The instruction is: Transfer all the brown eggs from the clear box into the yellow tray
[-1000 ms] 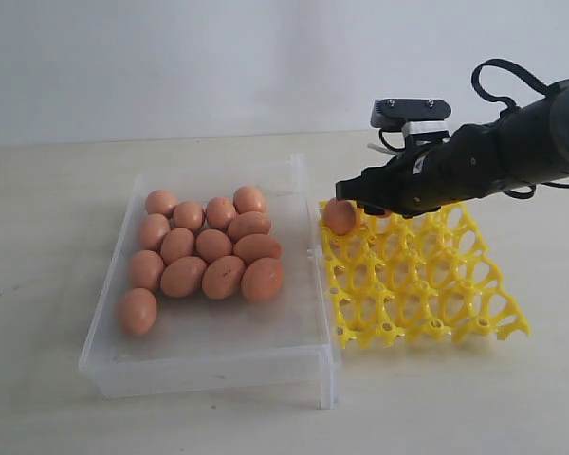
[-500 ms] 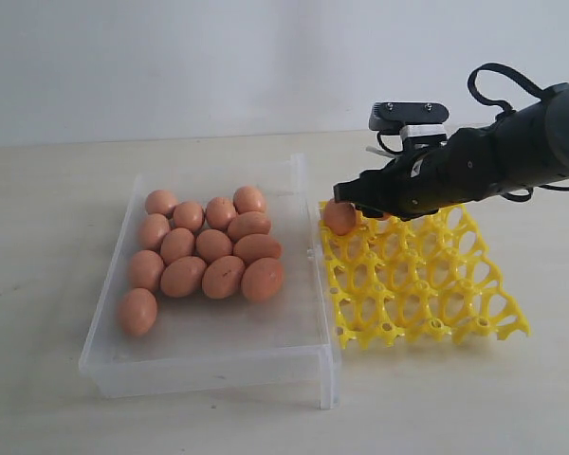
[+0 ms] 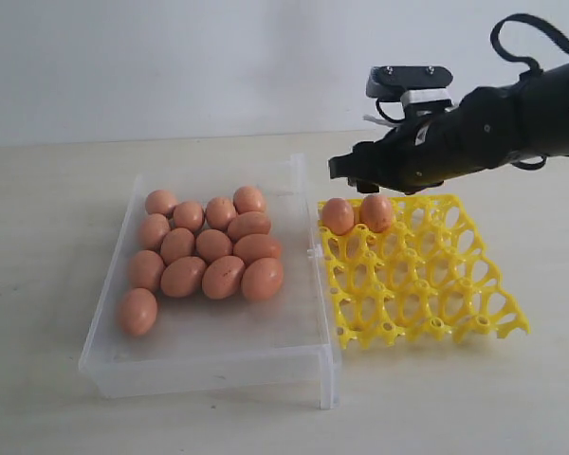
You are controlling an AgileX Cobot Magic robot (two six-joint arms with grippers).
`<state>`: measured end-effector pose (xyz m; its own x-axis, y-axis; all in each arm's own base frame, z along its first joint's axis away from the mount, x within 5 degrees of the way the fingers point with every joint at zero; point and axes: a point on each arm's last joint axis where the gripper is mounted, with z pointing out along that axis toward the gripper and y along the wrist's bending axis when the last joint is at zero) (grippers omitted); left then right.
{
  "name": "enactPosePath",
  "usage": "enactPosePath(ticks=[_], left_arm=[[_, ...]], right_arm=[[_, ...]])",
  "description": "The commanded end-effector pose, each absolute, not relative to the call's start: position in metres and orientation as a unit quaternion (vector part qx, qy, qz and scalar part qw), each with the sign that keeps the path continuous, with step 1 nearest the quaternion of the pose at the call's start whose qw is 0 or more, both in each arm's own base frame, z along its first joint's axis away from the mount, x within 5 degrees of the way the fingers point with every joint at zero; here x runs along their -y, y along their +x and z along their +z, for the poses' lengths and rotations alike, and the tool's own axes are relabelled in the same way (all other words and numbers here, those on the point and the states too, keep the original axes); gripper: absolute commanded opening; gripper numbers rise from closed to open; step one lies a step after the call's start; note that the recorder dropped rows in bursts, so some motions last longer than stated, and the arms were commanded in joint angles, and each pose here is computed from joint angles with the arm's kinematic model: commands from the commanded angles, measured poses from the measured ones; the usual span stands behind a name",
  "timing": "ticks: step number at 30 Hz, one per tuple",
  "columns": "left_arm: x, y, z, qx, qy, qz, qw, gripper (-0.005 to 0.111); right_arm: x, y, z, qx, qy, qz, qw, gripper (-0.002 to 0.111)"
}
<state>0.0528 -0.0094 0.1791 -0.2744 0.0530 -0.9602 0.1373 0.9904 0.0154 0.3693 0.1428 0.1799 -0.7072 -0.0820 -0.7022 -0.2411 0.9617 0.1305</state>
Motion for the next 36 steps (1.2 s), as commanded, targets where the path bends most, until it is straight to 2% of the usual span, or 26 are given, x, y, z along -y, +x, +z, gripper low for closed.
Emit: enactPosePath(ticks=[1,4,6,11,18,21,27,36], left_arm=[[0.01,0.053,0.182,-0.792,0.06,-0.037,0.607,0.0],[0.01,0.053,0.182,-0.792,0.06,-0.037,0.607,0.0],[0.01,0.053,0.182,-0.792,0.06,-0.037,0.607,0.0],[0.01,0.053,0.182,-0.792,0.06,-0.037,0.607,0.0],[0.01,0.053,0.182,-0.792,0.06,-0.037,0.607,0.0],[0.01,0.053,0.182,-0.792,0.06,-0.037,0.607,0.0],[0.01,0.053,0.182,-0.792,0.06,-0.037,0.607,0.0],[0.01,0.053,0.182,-0.792,0.06,-0.037,0.607,0.0]], right_arm=[[-0.169,0.346,0.212,-0.914,-0.163,0.115,0.352,0.056],[-0.209,0.326,0.225,-0.928,-0.247,0.129,0.247,0.052],[-0.235,0.323,0.225,-0.924,-0.284,0.152,0.207,0.052],[-0.271,0.336,0.211,-0.921,-0.302,0.172,0.176,0.052],[-0.294,0.359,0.178,-0.943,-0.251,0.19,0.11,0.052],[-0.311,0.354,0.171,-0.939,-0.257,0.216,0.075,0.052],[-0.343,0.342,0.161,-0.923,-0.298,0.237,0.059,0.052],[-0.366,0.343,0.151,-0.917,-0.272,0.29,0.033,0.053]])
